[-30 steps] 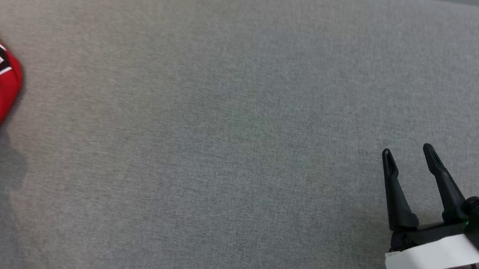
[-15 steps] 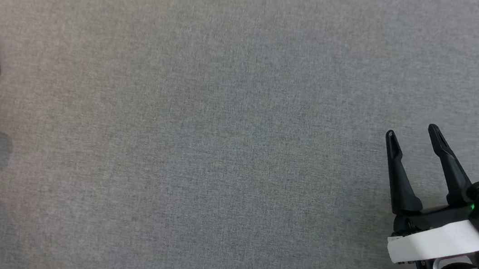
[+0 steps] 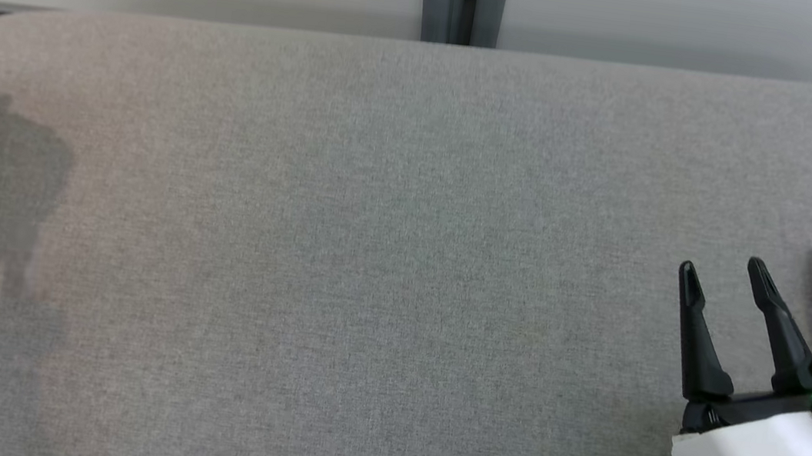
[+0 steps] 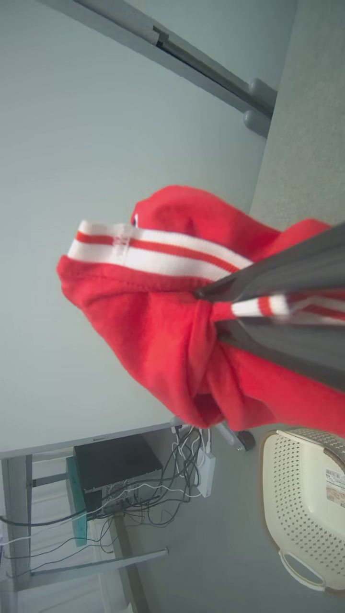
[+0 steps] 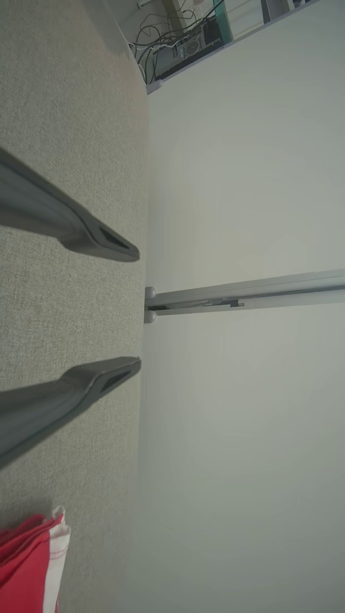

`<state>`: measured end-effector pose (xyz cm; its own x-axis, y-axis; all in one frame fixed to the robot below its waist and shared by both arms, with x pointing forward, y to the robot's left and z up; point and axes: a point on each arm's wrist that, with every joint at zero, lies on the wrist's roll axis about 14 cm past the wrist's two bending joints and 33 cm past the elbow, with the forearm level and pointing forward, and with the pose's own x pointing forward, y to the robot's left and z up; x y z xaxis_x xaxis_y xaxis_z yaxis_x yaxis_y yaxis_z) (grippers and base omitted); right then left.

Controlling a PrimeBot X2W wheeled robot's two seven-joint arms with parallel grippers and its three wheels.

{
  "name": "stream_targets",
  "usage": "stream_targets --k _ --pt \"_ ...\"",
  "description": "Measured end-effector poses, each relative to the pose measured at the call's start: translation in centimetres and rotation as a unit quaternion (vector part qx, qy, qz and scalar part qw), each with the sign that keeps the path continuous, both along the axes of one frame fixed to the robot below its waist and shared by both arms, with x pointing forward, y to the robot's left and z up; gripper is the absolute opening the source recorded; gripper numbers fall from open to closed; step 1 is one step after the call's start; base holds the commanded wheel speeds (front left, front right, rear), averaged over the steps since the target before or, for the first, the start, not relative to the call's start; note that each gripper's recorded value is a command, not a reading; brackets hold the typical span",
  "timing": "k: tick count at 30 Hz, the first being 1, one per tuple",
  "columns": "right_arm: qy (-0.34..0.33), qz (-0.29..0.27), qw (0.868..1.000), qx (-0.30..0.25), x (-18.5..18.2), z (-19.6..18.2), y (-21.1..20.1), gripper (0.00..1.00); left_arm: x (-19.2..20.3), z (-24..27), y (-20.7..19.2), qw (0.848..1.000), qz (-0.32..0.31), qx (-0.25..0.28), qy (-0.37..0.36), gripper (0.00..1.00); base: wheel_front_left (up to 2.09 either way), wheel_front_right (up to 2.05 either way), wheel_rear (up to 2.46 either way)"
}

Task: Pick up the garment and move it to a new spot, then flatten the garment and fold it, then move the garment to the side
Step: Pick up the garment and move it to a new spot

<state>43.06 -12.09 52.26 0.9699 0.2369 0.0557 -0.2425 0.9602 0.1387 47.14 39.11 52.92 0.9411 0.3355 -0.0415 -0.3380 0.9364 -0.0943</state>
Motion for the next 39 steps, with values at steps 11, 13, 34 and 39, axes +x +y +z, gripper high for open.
stream_targets --k 11,13,34,39 --pt "-0.006 -0.017 1.0 0.003 -3.1 1.1 -1.2 1.0 -7.8 2.8 -7.8 0.994 -0.03 0.014 -0.1 0.0 0.0 0.0 0.0" --pt "-0.009 -0.019 1.0 0.005 -3.2 1.4 -1.3 1.0 -9.0 2.0 -9.0 0.995 -0.034 -0.003 -0.09 0.0 0.0 0.0 0.0" --pt "-0.01 -0.063 0.998 0.022 -5.6 1.8 -4.2 1.0 -7.5 2.2 -24.3 0.968 -0.242 -0.033 -0.059 0.0 0.0 0.0 0.0" --pt "-0.008 -0.091 0.996 0.026 -6.7 1.6 -5.9 1.0 -5.7 0.7 -30.8 0.94 -0.336 -0.053 -0.043 0.0 0.0 0.0 0.0"
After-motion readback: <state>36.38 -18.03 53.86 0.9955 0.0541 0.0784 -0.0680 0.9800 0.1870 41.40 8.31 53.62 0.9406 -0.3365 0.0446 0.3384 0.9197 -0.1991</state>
